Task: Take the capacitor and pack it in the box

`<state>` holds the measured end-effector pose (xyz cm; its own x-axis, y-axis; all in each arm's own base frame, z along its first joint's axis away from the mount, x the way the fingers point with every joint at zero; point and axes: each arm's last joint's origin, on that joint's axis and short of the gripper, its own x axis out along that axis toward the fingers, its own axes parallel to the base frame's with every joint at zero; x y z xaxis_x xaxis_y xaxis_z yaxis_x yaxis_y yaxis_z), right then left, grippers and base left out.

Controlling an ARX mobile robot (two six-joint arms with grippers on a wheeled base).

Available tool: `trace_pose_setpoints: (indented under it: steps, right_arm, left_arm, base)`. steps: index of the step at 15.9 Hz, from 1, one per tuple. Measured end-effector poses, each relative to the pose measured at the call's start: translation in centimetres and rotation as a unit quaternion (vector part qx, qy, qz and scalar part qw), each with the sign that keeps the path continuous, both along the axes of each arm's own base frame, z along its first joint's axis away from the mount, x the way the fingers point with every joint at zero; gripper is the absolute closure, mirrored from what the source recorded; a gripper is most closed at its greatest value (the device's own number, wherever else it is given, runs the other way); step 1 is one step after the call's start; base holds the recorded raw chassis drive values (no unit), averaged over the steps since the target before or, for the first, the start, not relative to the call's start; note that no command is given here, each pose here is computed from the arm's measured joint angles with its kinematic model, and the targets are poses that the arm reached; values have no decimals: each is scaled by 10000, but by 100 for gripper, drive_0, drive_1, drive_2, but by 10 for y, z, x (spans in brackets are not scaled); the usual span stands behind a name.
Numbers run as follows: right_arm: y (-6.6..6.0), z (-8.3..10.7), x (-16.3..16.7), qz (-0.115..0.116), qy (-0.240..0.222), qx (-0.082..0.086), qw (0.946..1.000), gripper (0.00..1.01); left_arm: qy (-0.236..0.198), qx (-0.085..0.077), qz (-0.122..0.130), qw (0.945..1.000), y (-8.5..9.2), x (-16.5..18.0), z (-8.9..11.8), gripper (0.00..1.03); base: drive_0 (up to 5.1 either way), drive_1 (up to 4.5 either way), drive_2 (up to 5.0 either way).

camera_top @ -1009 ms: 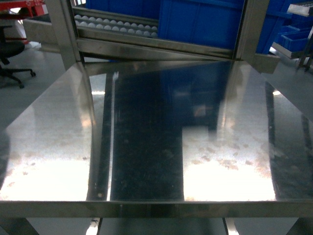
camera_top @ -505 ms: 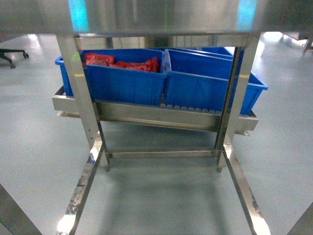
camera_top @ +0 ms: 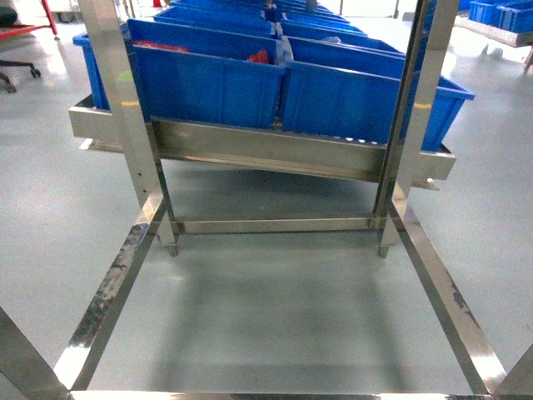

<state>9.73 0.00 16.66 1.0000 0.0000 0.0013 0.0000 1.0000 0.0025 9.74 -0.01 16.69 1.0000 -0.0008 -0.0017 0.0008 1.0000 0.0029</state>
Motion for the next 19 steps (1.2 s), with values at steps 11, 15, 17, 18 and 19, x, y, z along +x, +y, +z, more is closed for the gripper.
trace_pose_setpoints:
  steps: [11, 15, 17, 18, 19]
  right_arm:
    - [0, 0, 0, 0, 15, 0, 10000, 3]
    - [0, 0, 0, 0, -15, 0, 10000, 3]
    - [0, 0, 0, -2, 4, 0, 10000, 3]
    - [0, 0, 0, 2, -25, 0, 10000, 3]
    - [0, 0, 0, 0, -6, 0, 10000, 3]
  left_arm:
    - [-10, 2, -2, 10000, 0, 0, 0, 59]
    - [-2, 0, 6, 10000, 0, 0, 0, 59]
    - [-19, 2, -2, 10000, 0, 0, 0, 59]
    - [2, 0, 15, 10000, 0, 0, 0, 59]
    - [-11, 0, 4, 10000, 0, 0, 0, 59]
  base:
    - [-495, 250, 250]
    - [-491, 255, 255]
    - [-495, 250, 250]
    - [-512, 233, 233]
    - [-509, 237, 237]
